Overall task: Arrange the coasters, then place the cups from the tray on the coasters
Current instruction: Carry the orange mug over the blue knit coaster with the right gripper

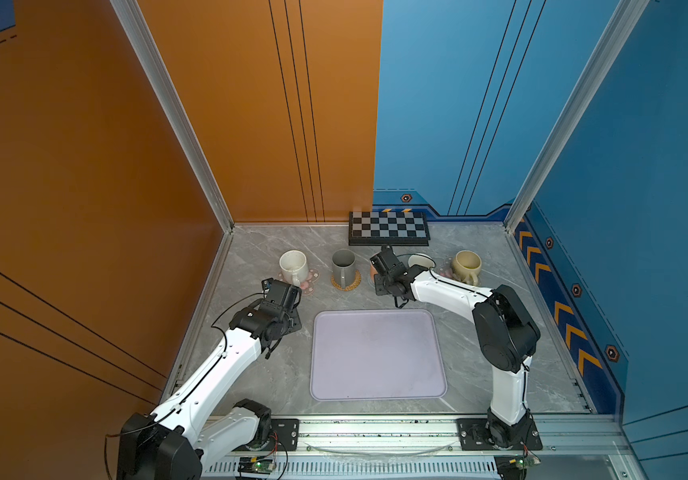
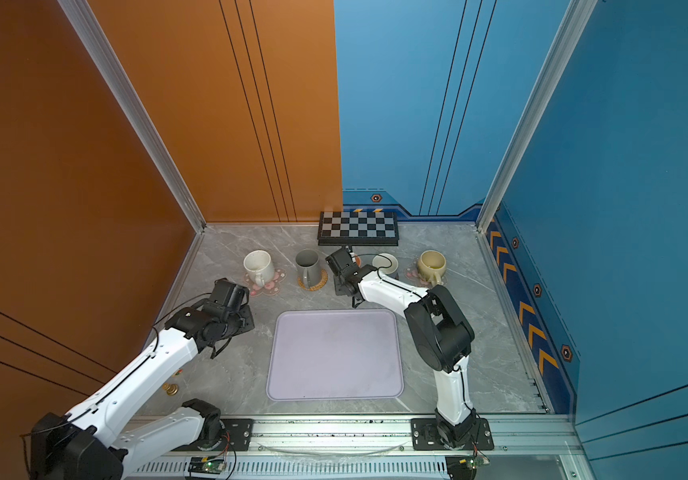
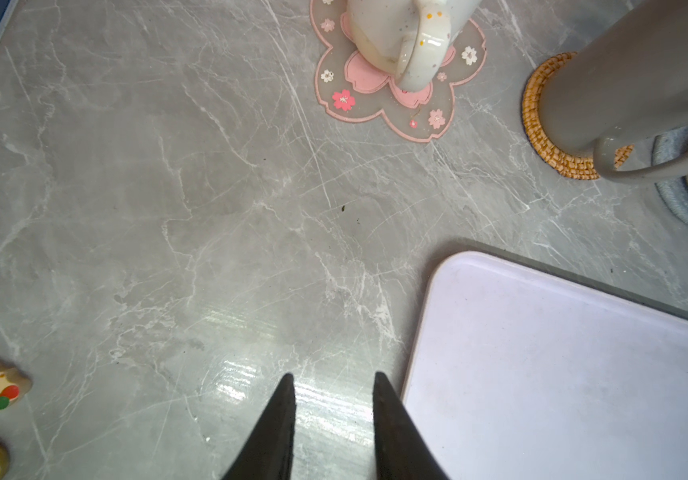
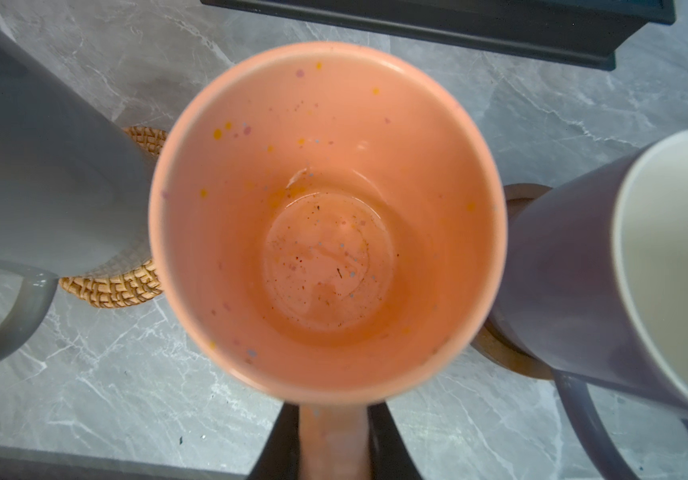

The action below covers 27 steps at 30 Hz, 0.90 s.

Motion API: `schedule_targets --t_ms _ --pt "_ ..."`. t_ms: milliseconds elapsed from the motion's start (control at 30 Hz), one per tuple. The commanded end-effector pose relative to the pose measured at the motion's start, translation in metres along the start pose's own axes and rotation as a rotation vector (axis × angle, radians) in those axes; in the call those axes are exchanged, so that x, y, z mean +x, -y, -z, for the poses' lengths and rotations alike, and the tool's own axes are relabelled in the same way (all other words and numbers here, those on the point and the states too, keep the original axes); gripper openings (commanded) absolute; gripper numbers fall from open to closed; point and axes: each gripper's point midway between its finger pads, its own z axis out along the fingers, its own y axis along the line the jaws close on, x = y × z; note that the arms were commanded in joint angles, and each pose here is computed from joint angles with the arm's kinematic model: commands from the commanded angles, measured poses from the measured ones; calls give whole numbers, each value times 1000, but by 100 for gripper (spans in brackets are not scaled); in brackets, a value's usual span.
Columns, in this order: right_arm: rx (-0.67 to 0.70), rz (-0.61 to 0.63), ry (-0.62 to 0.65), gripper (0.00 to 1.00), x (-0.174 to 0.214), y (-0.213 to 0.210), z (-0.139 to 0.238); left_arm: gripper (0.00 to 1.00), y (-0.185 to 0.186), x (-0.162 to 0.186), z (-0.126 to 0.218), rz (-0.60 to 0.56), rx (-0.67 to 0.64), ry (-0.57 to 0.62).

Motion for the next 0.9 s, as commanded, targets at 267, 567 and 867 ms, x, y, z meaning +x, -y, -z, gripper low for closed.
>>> schedule_targets --t_ms 267,567,867 --pt "-32 -59 178 0 -50 -6 21 33 -3 6 -6 -4 -2 -29" --pt "-34 -71 169 0 -45 0 14 33 -2 5 -9 -7 -9 -40" --pt "-41 -79 168 0 -42 2 12 32 2 3 -11 -8 -4 -45"
